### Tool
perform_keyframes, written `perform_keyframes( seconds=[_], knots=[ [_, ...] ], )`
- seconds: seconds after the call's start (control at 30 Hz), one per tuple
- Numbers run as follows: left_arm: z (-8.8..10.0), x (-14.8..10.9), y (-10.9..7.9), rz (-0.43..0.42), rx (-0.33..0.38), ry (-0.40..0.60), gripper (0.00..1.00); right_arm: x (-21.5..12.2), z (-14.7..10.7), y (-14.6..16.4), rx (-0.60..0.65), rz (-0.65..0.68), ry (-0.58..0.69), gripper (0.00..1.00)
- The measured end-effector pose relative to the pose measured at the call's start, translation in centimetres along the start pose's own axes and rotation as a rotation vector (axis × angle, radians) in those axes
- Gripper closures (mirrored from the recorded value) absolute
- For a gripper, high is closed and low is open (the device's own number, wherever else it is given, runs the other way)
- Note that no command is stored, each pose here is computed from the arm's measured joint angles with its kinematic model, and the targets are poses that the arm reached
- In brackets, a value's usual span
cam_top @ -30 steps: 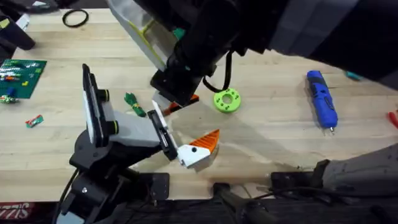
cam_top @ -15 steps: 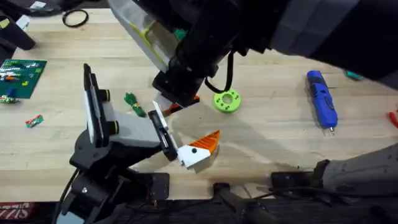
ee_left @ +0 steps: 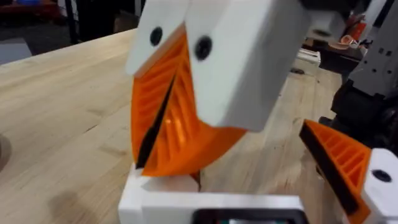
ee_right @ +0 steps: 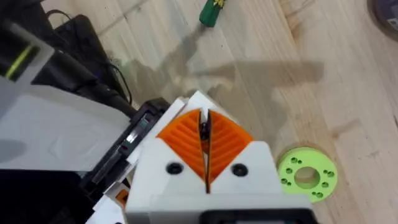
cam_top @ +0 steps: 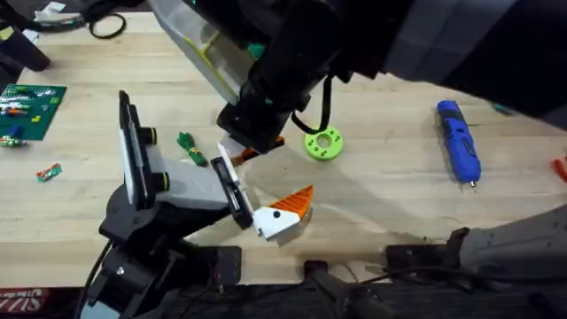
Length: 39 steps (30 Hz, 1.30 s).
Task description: Pick up the gripper from the table and insert it into the empty holder that is missing its gripper. Then pick up a screw, insert it into the mounting hole, and use the screwdriver to tighten it. Finally, clean up the table by picking up the vegetable and placing it into the bucket.
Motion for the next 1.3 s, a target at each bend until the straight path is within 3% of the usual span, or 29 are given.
perform_keyframes(
  seconds=[1.3],
  knots=[
    [-0.02,0.00,-0.06,-0.006,0.002,0.002,0.017,-0.17,-0.11,0.83,-0.022,0.004,0.009,0.996]
  ],
)
Point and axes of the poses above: each hand's point on the last joint's axis, 136 mm out from that joint toward the fingers, its own x axis out along the fingers, its own y axis along the line the jaws close on, z = x × y, the point moved 7 cm from there along -x, back along the fingers, and after that the axes turned 9 degrees about -x, right-handed, at the moved point
